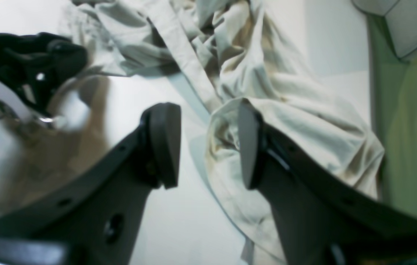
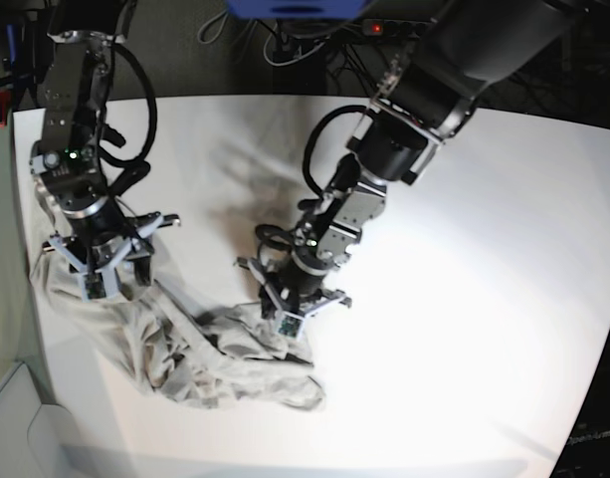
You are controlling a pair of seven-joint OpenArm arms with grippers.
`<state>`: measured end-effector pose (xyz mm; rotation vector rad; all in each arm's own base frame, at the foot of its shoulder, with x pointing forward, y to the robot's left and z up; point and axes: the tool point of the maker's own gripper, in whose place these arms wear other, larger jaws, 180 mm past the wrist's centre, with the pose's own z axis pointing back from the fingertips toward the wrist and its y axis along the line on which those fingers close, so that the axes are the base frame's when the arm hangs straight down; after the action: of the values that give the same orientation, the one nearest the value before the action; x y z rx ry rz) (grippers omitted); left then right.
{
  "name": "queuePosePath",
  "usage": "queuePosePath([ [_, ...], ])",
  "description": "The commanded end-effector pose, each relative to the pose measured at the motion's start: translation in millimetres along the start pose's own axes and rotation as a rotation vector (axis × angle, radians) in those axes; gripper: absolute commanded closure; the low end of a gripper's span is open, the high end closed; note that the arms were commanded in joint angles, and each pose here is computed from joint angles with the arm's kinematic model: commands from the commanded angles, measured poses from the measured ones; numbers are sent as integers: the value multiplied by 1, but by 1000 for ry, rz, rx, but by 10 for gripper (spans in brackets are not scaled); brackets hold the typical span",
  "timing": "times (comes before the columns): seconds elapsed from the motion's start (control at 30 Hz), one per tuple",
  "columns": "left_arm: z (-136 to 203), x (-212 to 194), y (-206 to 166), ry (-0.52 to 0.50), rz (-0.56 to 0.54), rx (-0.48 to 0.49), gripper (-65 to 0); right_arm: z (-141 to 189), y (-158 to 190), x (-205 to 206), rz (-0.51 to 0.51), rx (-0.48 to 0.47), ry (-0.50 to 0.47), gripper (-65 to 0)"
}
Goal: Layout the t-shirt on the table in an organized manner, then fold the t-shirt properly
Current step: 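Lower the left gripper onto the t-shirt beside the right gripper, then grasp a fold of the t-shirt with the left gripper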
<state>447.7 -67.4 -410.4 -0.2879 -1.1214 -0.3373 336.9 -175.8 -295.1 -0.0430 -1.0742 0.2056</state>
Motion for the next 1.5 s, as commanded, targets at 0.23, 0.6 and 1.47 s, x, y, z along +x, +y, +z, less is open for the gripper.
queuePosePath([
  [0.23,-5,18,2,-38,-5,5,-8,4,0,9,17,7,-39,-262],
  [0.6,33,91,12,-154,61,5,-8,4,0,8,17,7,-37,-262],
  [1.47,57,89,64,9,219,102,-134,-2,51,14,-6,120,-54,-262],
])
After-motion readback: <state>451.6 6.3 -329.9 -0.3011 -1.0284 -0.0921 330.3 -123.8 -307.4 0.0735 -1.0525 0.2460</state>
